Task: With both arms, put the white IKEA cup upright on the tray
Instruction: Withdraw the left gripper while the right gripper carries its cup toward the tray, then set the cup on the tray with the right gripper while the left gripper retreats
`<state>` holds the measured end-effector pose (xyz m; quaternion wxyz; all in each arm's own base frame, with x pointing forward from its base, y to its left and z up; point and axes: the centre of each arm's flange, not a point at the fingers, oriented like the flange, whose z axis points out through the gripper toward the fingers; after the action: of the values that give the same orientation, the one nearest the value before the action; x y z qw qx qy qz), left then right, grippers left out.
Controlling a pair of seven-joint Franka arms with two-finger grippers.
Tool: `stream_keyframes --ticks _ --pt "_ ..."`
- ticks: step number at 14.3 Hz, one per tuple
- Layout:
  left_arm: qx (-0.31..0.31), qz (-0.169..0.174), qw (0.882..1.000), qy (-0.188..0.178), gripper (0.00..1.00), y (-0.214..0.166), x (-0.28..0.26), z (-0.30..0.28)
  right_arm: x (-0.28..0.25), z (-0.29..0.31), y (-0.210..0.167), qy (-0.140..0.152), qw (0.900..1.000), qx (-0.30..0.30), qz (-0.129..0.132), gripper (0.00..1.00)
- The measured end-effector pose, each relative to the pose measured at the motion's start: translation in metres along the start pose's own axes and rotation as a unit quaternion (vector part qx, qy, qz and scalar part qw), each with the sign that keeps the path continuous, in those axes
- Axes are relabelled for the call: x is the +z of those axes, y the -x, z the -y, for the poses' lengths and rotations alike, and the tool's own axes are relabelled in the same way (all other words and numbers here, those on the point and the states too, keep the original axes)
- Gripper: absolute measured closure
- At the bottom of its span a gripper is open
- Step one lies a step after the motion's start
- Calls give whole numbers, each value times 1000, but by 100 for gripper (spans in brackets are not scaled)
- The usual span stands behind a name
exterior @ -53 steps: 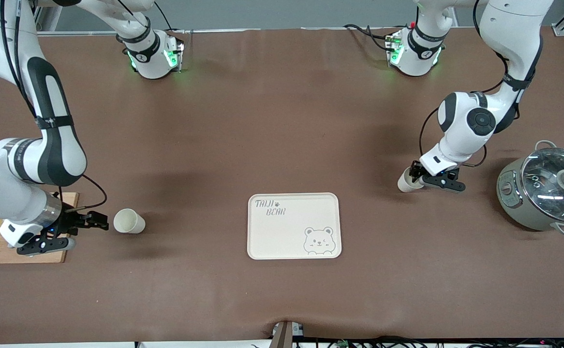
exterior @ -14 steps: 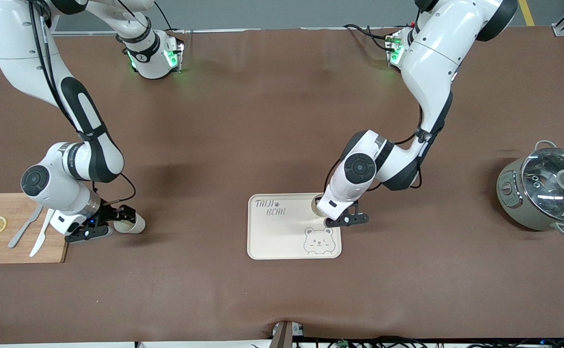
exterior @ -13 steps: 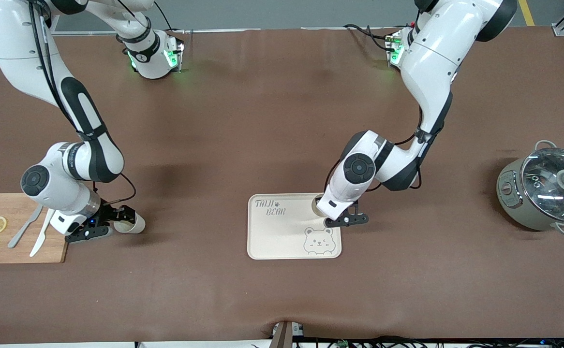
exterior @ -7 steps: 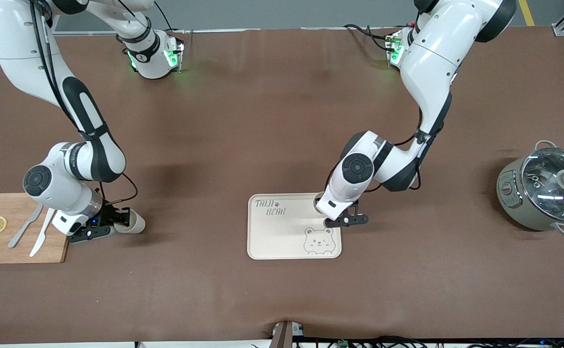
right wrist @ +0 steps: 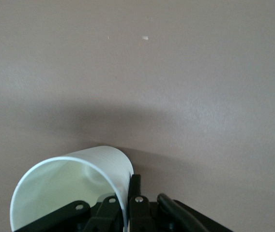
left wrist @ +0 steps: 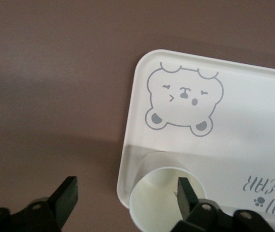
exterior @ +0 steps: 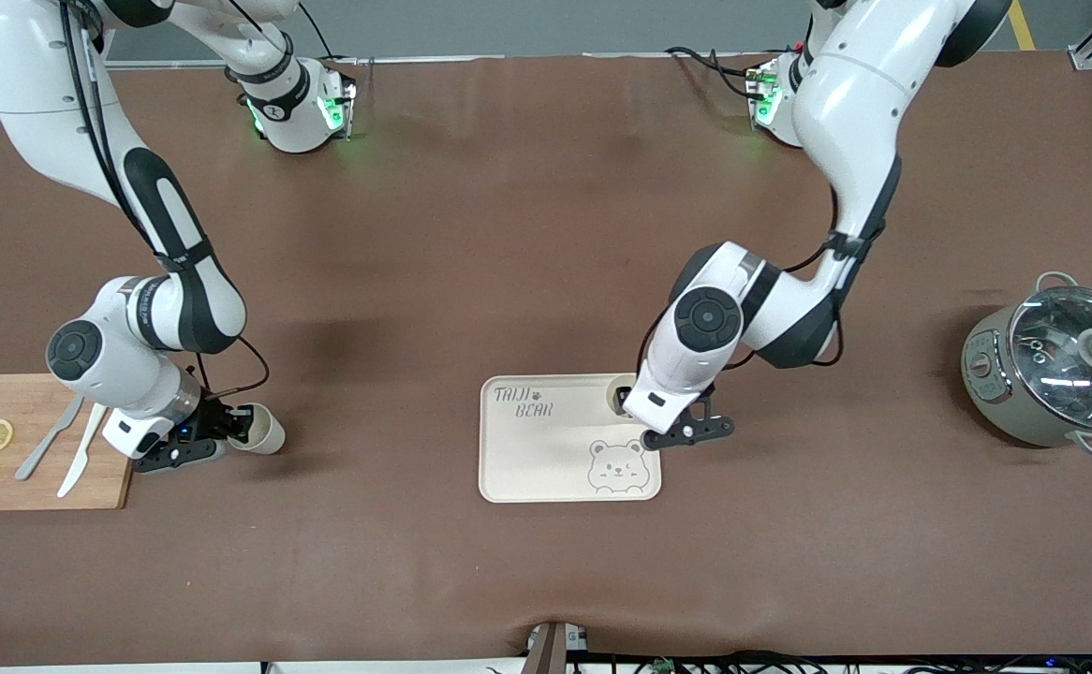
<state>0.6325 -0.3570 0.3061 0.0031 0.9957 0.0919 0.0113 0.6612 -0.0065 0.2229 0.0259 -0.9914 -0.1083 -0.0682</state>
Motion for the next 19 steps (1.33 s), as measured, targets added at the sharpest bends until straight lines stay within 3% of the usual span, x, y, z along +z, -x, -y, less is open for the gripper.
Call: stream_keyframes --ticks 5,10,13,19 --pt "12 8 1000 4 0 -32 -63 49 -46 51 -44 -35 996 81 27 97" --pt "48 18 999 -1 0 -65 -61 108 -100 185 -88 -63 979 196 9 97" --pt "82 25 996 -2 0 -84 -47 143 -103 263 -92 -73 969 238 10 97" --pt "143 5 990 5 0 -120 -64 216 -87 326 -103 -81 960 269 6 97"
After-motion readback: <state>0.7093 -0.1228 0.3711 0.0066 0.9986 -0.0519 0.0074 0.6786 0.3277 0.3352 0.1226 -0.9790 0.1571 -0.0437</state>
